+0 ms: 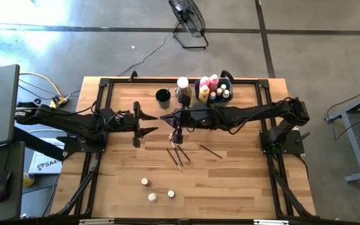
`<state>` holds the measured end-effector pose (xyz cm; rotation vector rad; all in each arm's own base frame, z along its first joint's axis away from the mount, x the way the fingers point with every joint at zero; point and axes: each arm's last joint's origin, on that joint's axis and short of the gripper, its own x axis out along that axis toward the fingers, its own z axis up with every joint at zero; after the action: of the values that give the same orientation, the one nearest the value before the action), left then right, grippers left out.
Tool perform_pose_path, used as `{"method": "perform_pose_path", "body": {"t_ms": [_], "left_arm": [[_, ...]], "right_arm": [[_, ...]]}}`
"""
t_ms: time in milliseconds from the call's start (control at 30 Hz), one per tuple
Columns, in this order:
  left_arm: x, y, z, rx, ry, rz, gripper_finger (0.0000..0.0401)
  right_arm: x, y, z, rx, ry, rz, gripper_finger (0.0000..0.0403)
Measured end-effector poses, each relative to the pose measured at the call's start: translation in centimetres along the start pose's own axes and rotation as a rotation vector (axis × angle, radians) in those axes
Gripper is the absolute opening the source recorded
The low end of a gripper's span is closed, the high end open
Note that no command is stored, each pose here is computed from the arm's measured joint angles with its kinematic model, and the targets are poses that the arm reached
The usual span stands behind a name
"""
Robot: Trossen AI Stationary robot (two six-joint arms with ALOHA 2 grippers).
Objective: Pick & Place Paint Supplies
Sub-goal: Put the silver paintbrush into the blue cup
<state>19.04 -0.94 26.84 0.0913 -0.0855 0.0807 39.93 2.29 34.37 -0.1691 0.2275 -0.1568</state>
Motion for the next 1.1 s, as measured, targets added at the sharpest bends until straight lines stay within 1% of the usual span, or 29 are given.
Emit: {"method": "perform_pose_path", "body": {"t_ms": [100,200,433,633,767,933,1100], "left_arm": [[0.3,0.0,0.2,-0.047,-0.039,0.003,0.0218],[0.7,-0.1,0.2,-0.064,-0.068,0.005,0.0241],[1.9,-0.3,-0.4,-0.092,-0.091,0.005,0.0248],[2.4,-0.4,-0.3,-0.132,-0.153,-0.001,0.0248],[2.7,-0.4,0.1,-0.134,-0.143,-0.003,0.0234],[3.4,-0.4,1.0,-0.131,-0.119,-0.007,0.0198],[3.8,-0.5,1.0,-0.130,-0.107,-0.003,0.0162]], "right_arm": [[-0.1,0.3,0.5,-0.017,-0.058,0.048,0.0002],[-0.1,0.3,0.9,-0.026,-0.098,0.083,0.0002],[-0.1,0.3,1.0,-0.035,-0.109,0.084,0.0002],[-0.1,0.3,0.9,-0.036,-0.107,0.085,0.0002],[-0.1,0.3,0.9,-0.036,-0.107,0.085,0.0002],[-0.1,0.3,0.9,-0.036,-0.107,0.085,0.0002],[-0.1,0.3,0.9,-0.036,-0.105,0.080,0.0002]]}}
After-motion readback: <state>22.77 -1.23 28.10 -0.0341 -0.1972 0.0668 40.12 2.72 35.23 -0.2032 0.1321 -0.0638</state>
